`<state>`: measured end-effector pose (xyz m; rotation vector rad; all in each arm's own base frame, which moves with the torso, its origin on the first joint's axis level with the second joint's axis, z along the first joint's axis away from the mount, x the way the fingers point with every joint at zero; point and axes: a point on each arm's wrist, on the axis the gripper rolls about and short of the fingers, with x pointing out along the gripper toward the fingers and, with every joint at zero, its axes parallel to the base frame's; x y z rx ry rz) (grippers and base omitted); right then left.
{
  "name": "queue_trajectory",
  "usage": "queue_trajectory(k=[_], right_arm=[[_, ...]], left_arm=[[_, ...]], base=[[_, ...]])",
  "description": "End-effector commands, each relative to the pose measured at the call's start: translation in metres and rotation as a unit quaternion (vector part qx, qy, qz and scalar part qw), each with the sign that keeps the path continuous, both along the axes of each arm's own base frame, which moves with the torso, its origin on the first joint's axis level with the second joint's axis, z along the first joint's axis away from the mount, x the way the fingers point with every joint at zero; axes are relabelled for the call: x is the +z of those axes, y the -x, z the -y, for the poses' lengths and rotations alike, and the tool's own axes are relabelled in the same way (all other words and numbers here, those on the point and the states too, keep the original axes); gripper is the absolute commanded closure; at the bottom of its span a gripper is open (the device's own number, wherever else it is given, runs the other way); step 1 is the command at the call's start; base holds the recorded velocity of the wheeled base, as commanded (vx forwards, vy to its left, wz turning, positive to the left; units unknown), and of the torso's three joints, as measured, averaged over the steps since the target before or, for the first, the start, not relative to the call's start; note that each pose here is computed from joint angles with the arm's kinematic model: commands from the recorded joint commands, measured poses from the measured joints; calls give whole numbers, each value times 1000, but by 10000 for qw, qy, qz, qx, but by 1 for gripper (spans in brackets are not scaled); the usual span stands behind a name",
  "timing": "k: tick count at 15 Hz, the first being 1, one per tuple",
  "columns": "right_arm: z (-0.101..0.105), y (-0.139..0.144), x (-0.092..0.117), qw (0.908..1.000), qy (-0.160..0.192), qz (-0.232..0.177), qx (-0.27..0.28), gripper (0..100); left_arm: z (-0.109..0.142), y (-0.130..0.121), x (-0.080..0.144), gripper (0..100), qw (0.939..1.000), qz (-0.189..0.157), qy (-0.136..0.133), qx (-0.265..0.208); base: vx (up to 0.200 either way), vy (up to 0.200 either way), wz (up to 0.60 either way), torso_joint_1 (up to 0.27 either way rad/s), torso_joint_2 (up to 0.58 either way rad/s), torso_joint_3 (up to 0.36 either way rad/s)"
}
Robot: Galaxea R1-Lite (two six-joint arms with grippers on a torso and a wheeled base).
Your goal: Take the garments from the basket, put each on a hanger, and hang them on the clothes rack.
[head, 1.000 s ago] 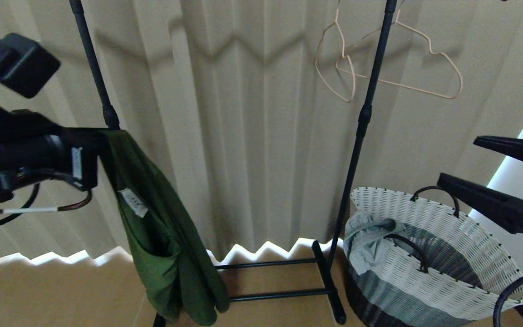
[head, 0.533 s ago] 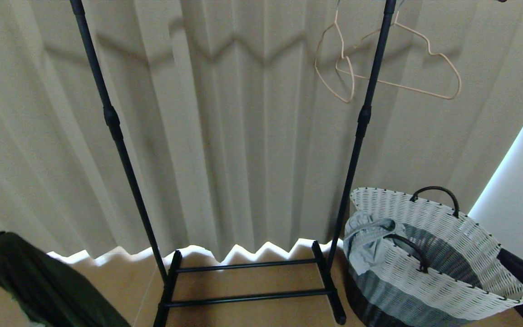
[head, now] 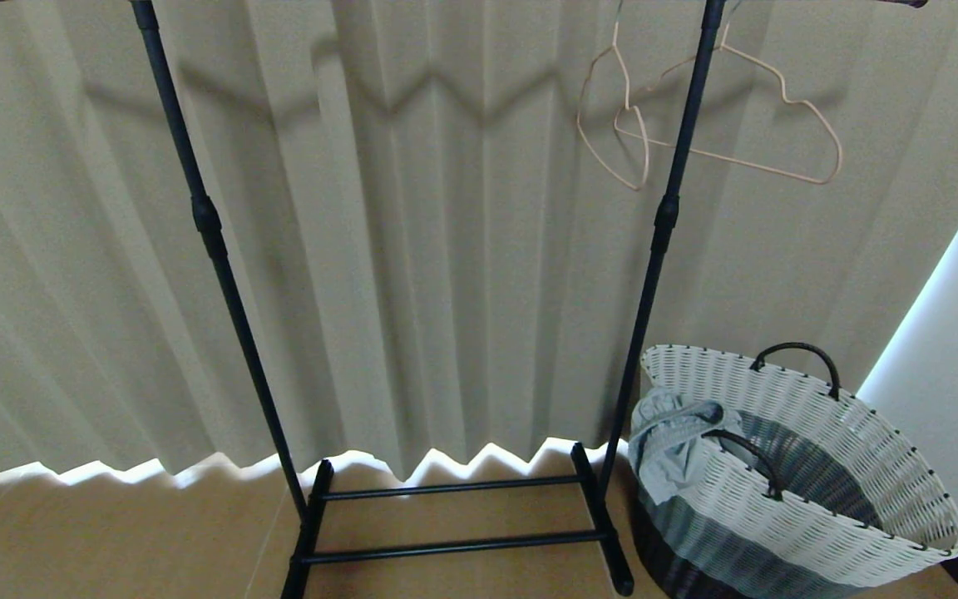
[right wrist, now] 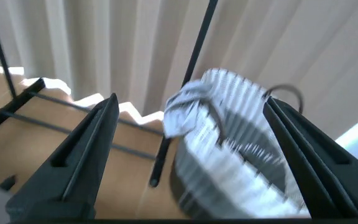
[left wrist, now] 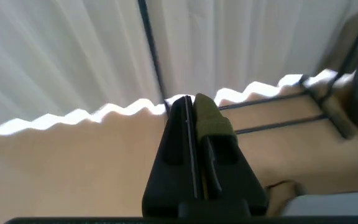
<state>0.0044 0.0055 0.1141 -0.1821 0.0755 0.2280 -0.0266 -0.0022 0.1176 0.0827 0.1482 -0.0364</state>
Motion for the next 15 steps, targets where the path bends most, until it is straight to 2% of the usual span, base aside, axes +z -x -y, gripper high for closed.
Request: queue_trajectory(k=[1, 2, 3, 5, 7, 8, 10, 15], right_arm=[[-1, 24, -15, 9989, -226, 407, -43, 0], [-1, 27, -20, 9987, -308, 396, -47, 0], [0, 32, -28, 9977, -544, 392, -118, 0], [2, 30, -34, 9968, -654, 290, -359, 0], [3, 29, -36, 9931, -992, 250, -567, 0], [3, 27, -37, 9906, -1106, 362, -719, 0], [5, 27, -33, 9860, -1216, 585, -978, 0], [8, 28, -32, 9752, -1216, 722, -1703, 0]], left_arm=[[0, 10, -22, 100, 9984, 377, 81, -418], [0, 8, -29, 100, 9985, 318, 49, -445], [0, 3, -39, 100, 9987, 258, 36, -446], [1, -1, -41, 100, 9974, 533, 42, -476], [1, -2, -41, 100, 9971, 584, 62, -474], [1, -2, -41, 100, 9972, 584, 69, -466], [1, -2, -42, 100, 9972, 576, 70, -466], [1, -3, -42, 100, 9970, 622, 66, -451]], base=[[0, 0, 0, 0, 0, 0], [0, 0, 0, 0, 0, 0], [0, 0, 0, 0, 0, 0], [0, 0, 0, 0, 0, 0], [0, 0, 0, 0, 0, 0], [0, 0, 0, 0, 0, 0], [0, 0, 0, 0, 0, 0], [0, 0, 0, 0, 0, 0]])
